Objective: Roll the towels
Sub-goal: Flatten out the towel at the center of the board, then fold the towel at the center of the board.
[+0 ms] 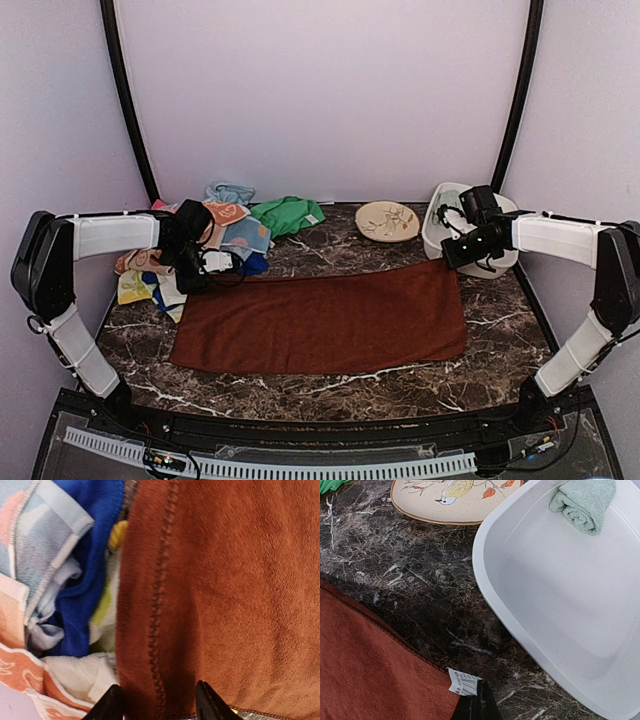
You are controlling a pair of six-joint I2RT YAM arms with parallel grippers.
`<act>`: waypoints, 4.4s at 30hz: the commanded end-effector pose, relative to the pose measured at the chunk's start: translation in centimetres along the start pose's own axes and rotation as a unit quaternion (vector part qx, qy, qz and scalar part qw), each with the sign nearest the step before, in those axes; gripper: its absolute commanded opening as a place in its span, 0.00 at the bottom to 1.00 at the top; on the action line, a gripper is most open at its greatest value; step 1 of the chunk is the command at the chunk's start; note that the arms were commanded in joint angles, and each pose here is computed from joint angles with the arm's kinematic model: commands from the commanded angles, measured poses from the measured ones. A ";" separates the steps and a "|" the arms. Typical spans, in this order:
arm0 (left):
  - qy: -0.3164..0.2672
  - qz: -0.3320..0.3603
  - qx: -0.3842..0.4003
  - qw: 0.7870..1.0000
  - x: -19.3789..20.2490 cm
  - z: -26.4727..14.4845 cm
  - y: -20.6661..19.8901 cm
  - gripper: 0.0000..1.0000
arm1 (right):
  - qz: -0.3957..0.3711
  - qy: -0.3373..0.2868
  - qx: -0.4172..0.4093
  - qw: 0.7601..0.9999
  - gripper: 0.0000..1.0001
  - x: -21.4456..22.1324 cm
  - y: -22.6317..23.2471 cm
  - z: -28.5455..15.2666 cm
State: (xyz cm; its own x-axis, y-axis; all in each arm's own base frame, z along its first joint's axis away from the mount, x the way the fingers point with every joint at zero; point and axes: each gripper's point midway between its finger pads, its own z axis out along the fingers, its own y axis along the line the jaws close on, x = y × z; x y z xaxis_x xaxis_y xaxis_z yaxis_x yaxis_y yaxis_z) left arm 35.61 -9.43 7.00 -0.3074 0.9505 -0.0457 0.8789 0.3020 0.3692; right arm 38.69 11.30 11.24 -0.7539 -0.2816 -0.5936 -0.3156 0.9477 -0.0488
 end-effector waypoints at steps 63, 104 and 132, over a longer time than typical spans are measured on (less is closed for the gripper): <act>-0.226 -0.088 -0.072 0.967 6.1 -33.8 -4.5 0.00 | 0.070 -0.182 -0.043 0.980 0.00 1.1 0.7 -32.0; -0.055 -0.028 -0.094 0.994 -0.1 -5.7 4.2 0.00 | 0.056 0.029 0.027 0.998 0.00 2.3 -3.1 -6.5; -0.063 0.008 0.073 0.995 5.0 -4.6 -9.8 0.00 | 0.231 0.172 -0.021 0.957 0.00 16.8 4.4 -10.0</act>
State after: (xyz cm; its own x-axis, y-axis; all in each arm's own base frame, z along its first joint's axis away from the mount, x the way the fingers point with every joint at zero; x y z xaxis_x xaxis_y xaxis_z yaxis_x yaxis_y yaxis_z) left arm 25.16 -8.30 7.81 -0.2590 0.9517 -0.1651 0.9203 0.2950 0.2570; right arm 19.70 9.98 9.20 -0.9664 0.0837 -0.2428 0.0213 0.9683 0.2490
